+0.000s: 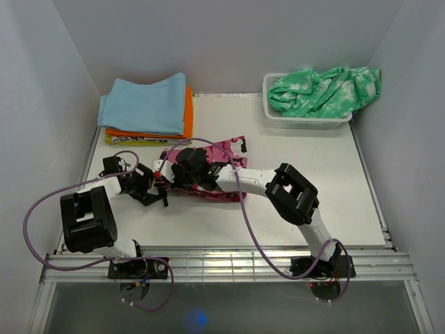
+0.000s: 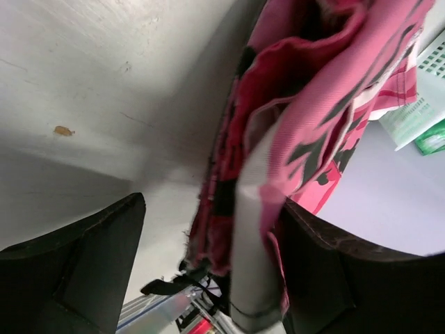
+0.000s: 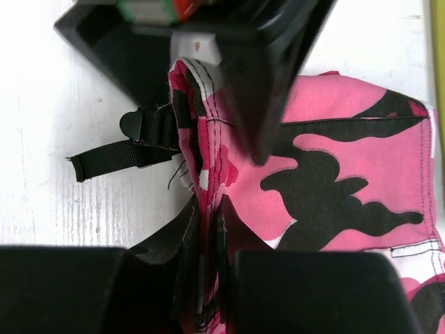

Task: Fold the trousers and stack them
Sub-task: Neatly place the folded trousers to the corner

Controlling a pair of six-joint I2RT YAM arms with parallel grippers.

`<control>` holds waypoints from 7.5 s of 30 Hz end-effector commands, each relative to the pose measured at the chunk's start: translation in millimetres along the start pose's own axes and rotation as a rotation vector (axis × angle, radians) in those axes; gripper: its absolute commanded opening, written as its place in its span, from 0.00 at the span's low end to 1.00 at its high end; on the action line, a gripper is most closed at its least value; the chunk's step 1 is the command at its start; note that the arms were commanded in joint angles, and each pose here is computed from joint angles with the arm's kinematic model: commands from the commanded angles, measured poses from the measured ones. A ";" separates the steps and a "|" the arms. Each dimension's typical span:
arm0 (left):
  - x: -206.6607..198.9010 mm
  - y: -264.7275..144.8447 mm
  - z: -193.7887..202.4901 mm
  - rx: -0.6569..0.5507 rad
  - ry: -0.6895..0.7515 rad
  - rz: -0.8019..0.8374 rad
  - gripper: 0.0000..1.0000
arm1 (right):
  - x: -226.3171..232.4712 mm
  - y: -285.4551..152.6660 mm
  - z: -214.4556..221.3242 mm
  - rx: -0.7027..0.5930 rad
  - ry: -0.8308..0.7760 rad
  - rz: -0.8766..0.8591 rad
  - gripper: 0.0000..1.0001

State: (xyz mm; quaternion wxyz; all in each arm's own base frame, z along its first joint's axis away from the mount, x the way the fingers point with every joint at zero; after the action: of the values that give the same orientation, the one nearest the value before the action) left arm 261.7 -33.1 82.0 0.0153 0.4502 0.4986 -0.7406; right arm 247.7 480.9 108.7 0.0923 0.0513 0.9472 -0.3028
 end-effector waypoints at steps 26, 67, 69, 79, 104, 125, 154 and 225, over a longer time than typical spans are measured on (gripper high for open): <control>-1.0 15.8 10.1 -0.024 -0.048 -0.014 0.00 | -46.3 -148.1 -76.6 -0.118 0.375 0.187 0.96; 0.3 11.3 7.0 -0.072 0.103 -0.023 0.00 | 17.4 -191.0 158.1 -0.089 1.758 -0.053 0.90; 1.3 12.3 7.0 -0.068 0.097 -0.028 0.00 | 14.4 -187.1 160.3 -0.099 1.765 -0.055 0.90; 4.5 13.2 6.8 -0.070 0.101 -0.042 0.00 | 5.0 -191.2 149.0 -0.161 1.728 -0.118 0.90; 6.8 17.8 3.2 -0.059 0.091 -0.059 0.00 | 6.8 -182.3 166.0 -0.117 1.696 -0.101 1.00; -29.1 -17.3 -17.6 -0.179 0.499 -0.091 0.00 | -27.0 -210.0 151.2 -0.036 1.453 0.115 0.08; -271.3 -134.3 -41.2 -0.786 1.140 0.148 0.00 | -149.4 -312.5 -38.9 -0.404 0.736 0.501 0.08; -141.3 -140.2 -354.3 -0.947 0.731 -0.117 0.52 | -267.3 -47.2 -20.2 -0.528 0.805 0.450 0.64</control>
State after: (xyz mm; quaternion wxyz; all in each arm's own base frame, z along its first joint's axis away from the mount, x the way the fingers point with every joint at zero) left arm 518.6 190.6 181.7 -0.0227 0.6313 0.7008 -0.3314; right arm 476.7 472.0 161.1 -0.2412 0.3016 0.9221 -0.0234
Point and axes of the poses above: each gripper's point midway between its finger pads, its own y axis out along the fingers, its own x axis along the line the jaws close on, z = x × y, the point moved 5 cm from there along -y, back along the fingers, and after that the axes turned 2 degrees about y, right-handed, at the moved point
